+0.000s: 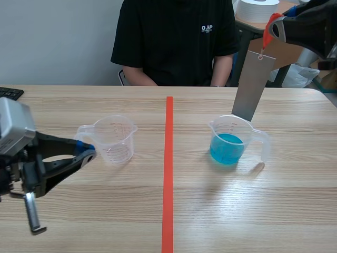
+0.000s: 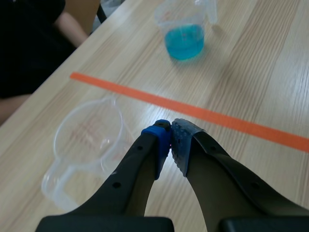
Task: Do the redox reaction experiment.
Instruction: 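Move the plate over the blue solution, then point at the plate with the left hand, then lower the plate into the blue solution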
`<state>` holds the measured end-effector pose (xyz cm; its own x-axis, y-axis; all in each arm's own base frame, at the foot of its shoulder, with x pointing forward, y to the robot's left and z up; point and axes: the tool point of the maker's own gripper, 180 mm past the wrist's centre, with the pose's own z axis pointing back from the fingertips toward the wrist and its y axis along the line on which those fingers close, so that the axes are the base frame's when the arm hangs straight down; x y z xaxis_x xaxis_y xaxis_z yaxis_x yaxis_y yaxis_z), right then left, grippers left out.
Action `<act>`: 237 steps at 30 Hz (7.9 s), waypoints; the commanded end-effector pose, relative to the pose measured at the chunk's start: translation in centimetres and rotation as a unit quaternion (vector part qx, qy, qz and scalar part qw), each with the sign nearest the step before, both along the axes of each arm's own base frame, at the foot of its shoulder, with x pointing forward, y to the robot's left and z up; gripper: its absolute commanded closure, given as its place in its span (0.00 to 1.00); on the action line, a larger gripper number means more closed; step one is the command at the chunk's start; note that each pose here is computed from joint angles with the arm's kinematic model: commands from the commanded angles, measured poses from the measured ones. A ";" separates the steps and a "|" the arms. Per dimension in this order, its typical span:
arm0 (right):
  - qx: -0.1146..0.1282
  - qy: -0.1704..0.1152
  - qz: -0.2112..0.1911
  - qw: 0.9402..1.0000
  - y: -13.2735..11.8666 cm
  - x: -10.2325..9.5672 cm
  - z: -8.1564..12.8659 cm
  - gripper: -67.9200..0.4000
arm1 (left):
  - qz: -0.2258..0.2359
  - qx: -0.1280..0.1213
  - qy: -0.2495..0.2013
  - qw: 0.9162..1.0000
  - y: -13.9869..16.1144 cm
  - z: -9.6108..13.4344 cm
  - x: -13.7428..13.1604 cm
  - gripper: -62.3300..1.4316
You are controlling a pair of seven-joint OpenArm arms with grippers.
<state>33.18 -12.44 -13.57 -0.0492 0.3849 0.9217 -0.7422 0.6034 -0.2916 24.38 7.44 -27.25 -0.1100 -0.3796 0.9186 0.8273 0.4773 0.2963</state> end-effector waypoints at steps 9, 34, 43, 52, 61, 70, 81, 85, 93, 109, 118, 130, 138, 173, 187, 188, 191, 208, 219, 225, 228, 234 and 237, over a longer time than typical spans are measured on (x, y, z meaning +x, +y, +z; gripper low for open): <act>0.008 -0.024 -0.001 1.000 -0.2 0.3 1.7 0.97 | -0.036 -0.017 -0.066 0.997 -7.3 1.5 2.3 0.90; 0.008 -0.024 -0.001 1.000 -0.2 0.3 1.7 0.97 | -0.071 -0.020 -0.084 0.994 -17.3 -0.4 10.9 0.90; 0.009 -0.025 0.000 1.000 -0.2 0.3 1.8 0.97 | -0.069 -0.027 -0.101 0.992 -20.3 -0.2 12.5 0.90; 0.011 -0.027 0.000 1.000 -0.1 0.3 1.8 0.97 | -0.049 -0.036 -0.110 0.992 -21.4 -0.2 13.6 0.90; 0.014 -0.029 0.001 1.000 -0.1 0.3 1.9 0.97 | -0.062 -0.028 -0.116 0.991 -21.3 -1.0 13.2 0.90; 0.013 -0.029 0.001 1.000 -0.1 0.3 1.9 0.97 | -0.053 0.000 -0.117 0.992 -21.2 -1.8 13.5 0.90; 0.014 -0.029 0.001 0.999 -0.1 0.3 1.9 0.97 | -0.052 0.007 -0.108 0.993 -22.3 -1.8 13.4 0.90; 0.014 -0.029 0.001 0.999 -0.1 0.3 2.0 0.97 | -0.052 0.007 -0.107 0.993 -22.5 -1.8 13.3 0.90; 0.014 -0.029 0.001 0.999 -0.1 0.3 2.0 0.97 | -0.040 0.006 -0.118 0.992 -22.3 -1.5 13.7 0.90; 0.014 -0.029 0.001 0.999 -0.1 0.3 2.0 0.97 | -0.040 0.006 -0.118 0.992 -22.3 -1.5 13.7 0.90; 0.014 -0.029 0.001 0.999 -0.1 0.3 2.0 0.97 | -0.041 0.003 -0.120 0.992 -22.3 -1.4 13.7 0.90; 0.017 -0.032 0.003 0.999 0.0 0.2 2.1 0.97 | -0.007 0.000 -0.095 0.995 -16.2 -2.4 13.5 0.90; 0.018 -0.032 0.003 0.999 0.0 0.2 2.1 0.97 | 0.024 0.001 -0.082 0.996 -8.8 -1.1 10.5 0.90; 0.062 0.001 -0.023 0.998 -1.9 1.8 -3.1 0.97 | 0.352 0.104 0.216 0.905 14.1 -11.3 -16.0 0.90; 0.109 -0.008 -0.007 0.994 -1.1 1.5 -1.8 0.97 | 0.395 0.119 0.269 0.870 14.2 -13.0 -19.0 0.90; 0.113 -0.008 -0.007 0.993 -1.1 1.5 -1.7 0.97 | 0.395 0.119 0.269 0.870 14.2 -13.0 -19.0 0.90; 0.129 -0.007 -0.004 0.992 -1.2 1.4 -1.0 0.97 | 0.395 0.119 0.269 0.870 14.2 -13.0 -19.0 0.90; 0.123 0.001 -0.006 0.992 -1.3 1.4 -1.3 0.97 | 0.395 0.119 0.269 0.870 14.2 -13.0 -19.0 0.90; 0.104 0.002 -0.010 0.994 -0.9 1.5 -2.6 0.97 | 0.395 0.119 0.269 0.870 14.2 -13.0 -19.0 0.90; 0.099 0.018 -0.014 0.995 -0.7 1.6 -5.1 0.97 | 0.395 0.119 0.269 0.870 14.2 -13.0 -19.0 0.90; 0.097 0.023 -0.019 0.995 -0.7 1.8 -6.7 0.97 | 0.395 0.119 0.269 0.870 14.2 -13.0 -19.0 0.90; 0.091 0.031 -0.018 0.995 -0.2 1.7 -9.4 0.97 | 0.395 0.119 0.269 0.870 14.2 -13.0 -19.0 0.90; 0.085 0.032 -0.015 0.996 0.0 1.6 -10.0 0.97 | 0.395 0.119 0.269 0.870 14.2 -13.0 -19.0 0.90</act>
